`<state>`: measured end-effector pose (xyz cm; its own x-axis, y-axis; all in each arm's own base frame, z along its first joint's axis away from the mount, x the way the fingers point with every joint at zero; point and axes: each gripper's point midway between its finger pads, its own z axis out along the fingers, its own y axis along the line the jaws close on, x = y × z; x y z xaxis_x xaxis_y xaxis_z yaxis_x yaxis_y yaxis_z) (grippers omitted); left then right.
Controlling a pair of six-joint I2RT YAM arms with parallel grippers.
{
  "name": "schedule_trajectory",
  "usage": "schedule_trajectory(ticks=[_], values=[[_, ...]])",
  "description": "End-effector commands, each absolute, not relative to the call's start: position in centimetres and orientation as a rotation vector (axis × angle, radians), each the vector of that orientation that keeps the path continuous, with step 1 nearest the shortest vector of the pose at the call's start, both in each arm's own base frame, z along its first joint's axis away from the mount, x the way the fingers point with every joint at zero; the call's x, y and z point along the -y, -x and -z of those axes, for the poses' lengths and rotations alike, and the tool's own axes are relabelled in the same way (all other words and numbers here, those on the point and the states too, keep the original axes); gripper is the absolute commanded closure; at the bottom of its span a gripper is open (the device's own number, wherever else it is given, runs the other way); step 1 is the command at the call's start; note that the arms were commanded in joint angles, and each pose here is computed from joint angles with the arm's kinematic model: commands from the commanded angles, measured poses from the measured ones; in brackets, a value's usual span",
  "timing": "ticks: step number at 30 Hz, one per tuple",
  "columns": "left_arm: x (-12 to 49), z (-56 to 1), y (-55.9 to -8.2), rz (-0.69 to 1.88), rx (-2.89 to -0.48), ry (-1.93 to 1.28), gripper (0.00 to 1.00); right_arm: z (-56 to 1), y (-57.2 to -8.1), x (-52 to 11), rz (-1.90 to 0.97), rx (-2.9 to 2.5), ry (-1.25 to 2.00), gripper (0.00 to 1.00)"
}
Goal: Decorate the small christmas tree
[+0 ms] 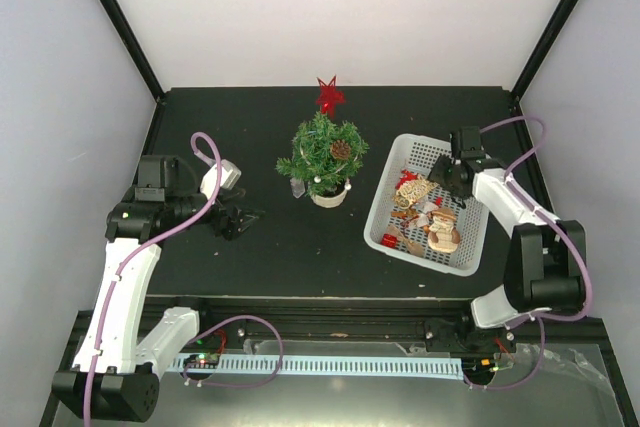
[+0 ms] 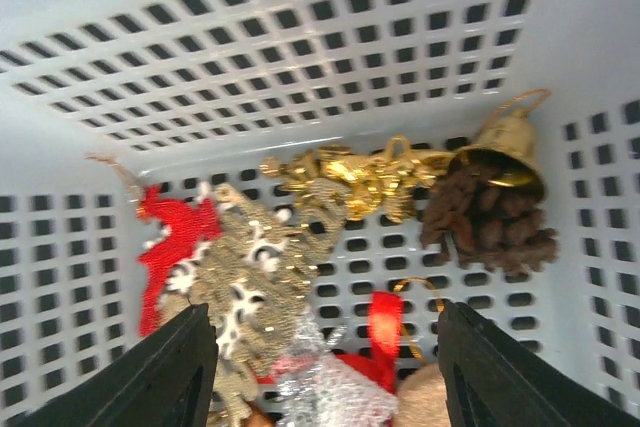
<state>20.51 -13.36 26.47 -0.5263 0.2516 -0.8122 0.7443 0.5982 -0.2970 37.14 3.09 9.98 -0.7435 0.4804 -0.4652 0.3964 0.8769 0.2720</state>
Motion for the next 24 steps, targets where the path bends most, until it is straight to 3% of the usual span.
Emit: schedule_trajectory(ticks=[1,6,24], values=[[13.4,-27.2,-20.6,0.834,-2.033,-0.798,0.09,-8.6,-35.5,-0.3,0.049,-2.605,-0.699,0.37],[13.4,-27.2,-20.5,0.828,-2.033,-0.797,0.08,-7.0,-35.3,0.9,0.179,-2.663,-0.772,0.33],[13.4,-27.2,-20.4,0.820,-2.030,-0.801,0.09,-5.0,-35.9,2.4,0.289,-2.684,-0.920,0.34]])
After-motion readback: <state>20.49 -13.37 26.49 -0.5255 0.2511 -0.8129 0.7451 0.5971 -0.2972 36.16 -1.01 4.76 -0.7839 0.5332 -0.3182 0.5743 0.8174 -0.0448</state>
